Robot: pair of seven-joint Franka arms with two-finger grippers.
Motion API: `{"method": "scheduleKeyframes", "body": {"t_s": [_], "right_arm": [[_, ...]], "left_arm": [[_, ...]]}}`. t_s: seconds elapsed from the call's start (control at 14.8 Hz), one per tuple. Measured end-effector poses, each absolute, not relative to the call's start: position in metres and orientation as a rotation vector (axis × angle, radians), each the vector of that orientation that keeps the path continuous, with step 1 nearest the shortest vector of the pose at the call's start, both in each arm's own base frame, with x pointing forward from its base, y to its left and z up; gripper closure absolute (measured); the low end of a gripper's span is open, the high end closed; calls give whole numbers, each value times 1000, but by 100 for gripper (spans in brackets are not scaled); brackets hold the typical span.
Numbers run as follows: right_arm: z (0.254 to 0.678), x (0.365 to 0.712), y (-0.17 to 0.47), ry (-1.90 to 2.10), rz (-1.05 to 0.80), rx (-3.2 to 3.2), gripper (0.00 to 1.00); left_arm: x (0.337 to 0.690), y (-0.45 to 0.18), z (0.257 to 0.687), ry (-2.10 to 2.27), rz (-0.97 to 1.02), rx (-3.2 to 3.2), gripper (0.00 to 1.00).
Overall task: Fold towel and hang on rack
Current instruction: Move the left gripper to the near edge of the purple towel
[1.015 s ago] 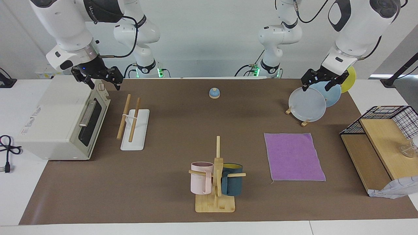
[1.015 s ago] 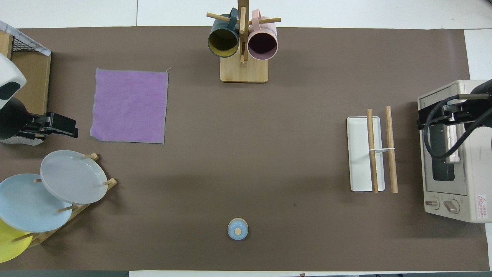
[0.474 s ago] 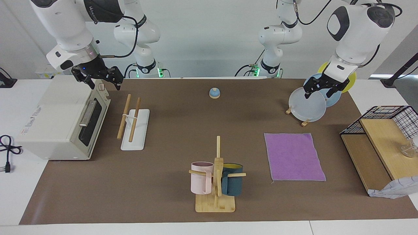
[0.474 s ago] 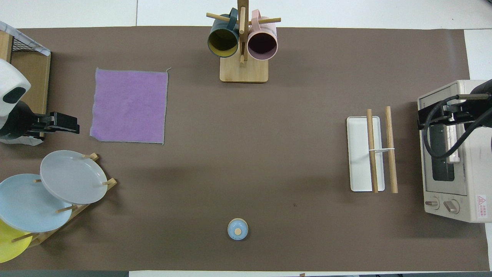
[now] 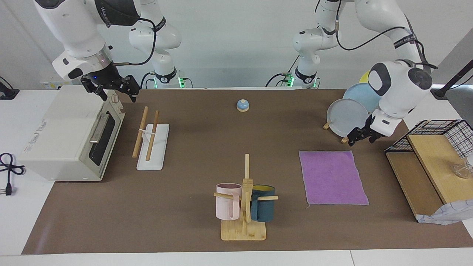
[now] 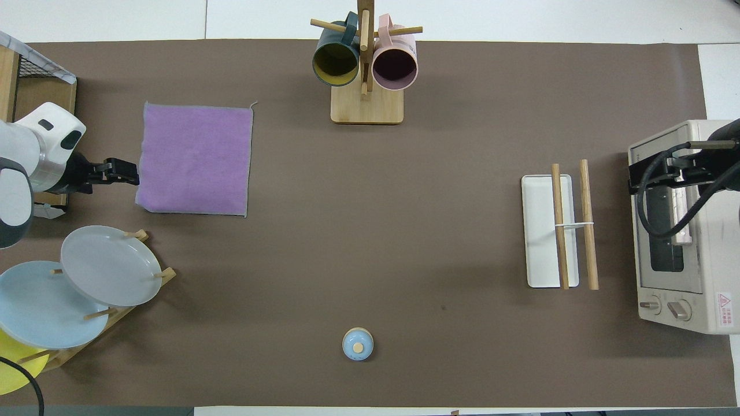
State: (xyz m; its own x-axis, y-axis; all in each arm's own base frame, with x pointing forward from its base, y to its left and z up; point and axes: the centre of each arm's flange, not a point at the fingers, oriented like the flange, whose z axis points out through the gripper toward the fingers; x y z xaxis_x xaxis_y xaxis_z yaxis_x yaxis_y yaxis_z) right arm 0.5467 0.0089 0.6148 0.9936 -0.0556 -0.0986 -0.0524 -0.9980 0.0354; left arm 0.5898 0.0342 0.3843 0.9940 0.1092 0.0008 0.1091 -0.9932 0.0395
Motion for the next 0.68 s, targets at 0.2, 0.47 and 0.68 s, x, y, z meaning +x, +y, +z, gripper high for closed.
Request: {"method": "scheduleKeyframes", "body": {"t_s": [0.2, 0.47, 0.68], "right_arm": [[615, 547, 9, -84, -155, 3104, 0], [615, 547, 9, -84, -155, 3104, 0], [615, 547, 9, -84, -155, 3104, 0]], "left_arm": [[593, 46, 346, 202, -14, 3091, 0], [593, 44, 332, 198, -38, 3088, 7], [590, 44, 327, 210, -56, 3087, 15]]}}
